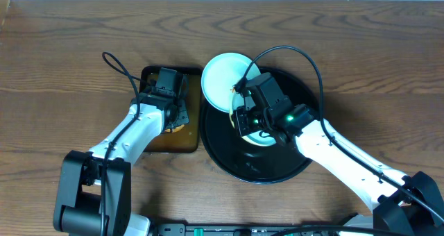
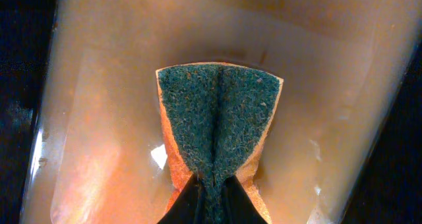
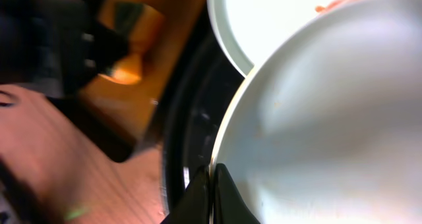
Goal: Clean dirty plates on tray and stack at the side
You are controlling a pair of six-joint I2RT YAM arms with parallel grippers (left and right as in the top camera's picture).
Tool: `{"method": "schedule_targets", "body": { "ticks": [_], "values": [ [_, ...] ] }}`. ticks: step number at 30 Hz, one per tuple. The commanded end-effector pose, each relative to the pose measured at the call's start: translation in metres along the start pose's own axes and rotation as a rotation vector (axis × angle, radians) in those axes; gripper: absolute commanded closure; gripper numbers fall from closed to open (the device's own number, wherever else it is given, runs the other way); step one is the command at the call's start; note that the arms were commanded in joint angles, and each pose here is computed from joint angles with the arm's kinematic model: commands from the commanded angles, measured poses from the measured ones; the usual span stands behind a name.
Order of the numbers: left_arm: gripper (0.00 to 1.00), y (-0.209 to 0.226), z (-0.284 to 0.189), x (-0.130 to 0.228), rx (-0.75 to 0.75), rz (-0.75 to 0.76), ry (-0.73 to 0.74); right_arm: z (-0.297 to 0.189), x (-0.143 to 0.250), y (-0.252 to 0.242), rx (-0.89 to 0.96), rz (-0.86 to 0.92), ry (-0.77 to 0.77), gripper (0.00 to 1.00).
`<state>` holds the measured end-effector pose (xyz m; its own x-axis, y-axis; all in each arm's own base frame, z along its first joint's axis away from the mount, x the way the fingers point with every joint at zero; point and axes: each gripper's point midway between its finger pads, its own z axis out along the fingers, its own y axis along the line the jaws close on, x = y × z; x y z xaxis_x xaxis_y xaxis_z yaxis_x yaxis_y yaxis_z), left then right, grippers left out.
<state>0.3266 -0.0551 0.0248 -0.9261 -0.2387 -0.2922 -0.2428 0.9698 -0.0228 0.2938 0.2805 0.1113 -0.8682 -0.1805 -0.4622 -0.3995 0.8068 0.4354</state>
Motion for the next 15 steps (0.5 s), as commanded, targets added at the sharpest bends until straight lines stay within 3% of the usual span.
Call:
{"method": "schedule_targets", "body": {
  "ticks": [1,15],
  "values": [
    [0.92,0.0024,0.0018,0.0013,-0.009,0.004,0.006,-0.0126,-0.0118,0.0237,-0.119,-0.06,-0.029,0.99],
    [0.92,0.0024,0.0018,0.0013,-0.009,0.004,0.006,-0.013,-0.0156,0.0224,-0.114,-0.051,-0.043,0.99]
  ]
}}
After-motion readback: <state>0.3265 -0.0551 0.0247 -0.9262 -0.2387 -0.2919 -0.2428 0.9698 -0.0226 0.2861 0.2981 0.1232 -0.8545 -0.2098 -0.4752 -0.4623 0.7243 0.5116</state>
